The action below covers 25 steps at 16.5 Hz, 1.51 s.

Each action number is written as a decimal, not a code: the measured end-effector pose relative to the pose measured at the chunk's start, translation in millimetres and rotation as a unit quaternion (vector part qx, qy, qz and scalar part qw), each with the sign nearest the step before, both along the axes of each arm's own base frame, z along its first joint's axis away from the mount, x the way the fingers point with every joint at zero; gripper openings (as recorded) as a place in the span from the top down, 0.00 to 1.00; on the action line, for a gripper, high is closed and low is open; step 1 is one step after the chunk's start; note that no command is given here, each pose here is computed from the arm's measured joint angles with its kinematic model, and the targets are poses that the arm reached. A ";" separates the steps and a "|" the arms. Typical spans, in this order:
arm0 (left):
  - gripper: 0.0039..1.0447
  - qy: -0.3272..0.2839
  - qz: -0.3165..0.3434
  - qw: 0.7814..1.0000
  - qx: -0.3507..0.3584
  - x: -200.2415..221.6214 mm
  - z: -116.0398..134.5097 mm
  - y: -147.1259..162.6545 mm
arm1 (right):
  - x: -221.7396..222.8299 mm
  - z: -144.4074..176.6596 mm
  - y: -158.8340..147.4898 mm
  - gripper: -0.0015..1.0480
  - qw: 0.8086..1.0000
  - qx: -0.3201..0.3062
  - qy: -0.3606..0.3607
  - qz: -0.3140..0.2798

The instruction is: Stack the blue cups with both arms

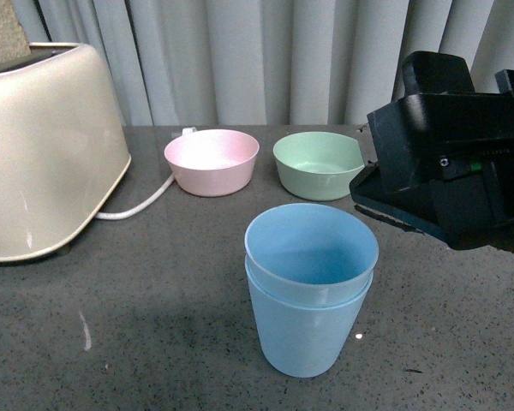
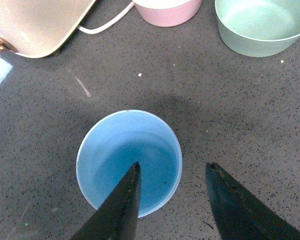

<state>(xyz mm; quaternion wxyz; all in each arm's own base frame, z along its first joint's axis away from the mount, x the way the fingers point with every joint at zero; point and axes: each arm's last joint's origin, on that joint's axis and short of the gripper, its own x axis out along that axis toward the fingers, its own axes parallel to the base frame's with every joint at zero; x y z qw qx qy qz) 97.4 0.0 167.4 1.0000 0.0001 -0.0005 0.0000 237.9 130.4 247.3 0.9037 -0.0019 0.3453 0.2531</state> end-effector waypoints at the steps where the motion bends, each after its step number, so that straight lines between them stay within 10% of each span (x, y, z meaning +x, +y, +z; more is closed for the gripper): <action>1: 0.06 0.000 0.000 1.000 0.000 0.0 0.0 0.0 | -0.8 1.6 -0.3 0.53 1.000 0.003 0.001 0.003; 5: 0.06 0.000 0.000 1.000 0.000 0.0 0.0 0.0 | -1.1 46.8 -25.2 0.07 0.995 0.082 -0.057 -0.029; 10: 0.06 0.000 0.000 1.000 0.000 0.0 0.0 0.0 | -51.5 59.0 -109.3 0.06 0.951 0.175 -0.207 -0.146; 12: 0.06 0.000 0.001 1.000 0.000 0.0 0.0 0.1 | -91.2 13.6 -130.3 0.36 0.901 0.048 -0.339 -0.266; 14: 0.06 0.000 -0.001 1.000 0.000 0.0 0.0 -0.1 | -116.4 -39.3 -130.4 0.70 0.908 0.011 -0.330 -0.258; 21: 0.06 0.000 -0.001 1.000 0.000 0.0 0.0 -0.1 | -121.8 -45.7 -130.4 0.99 0.902 0.008 -0.347 -0.255; 25: 0.06 0.000 0.000 1.000 0.000 0.0 0.0 -0.1 | -126.5 -60.0 -130.4 0.98 0.904 0.006 -0.344 -0.255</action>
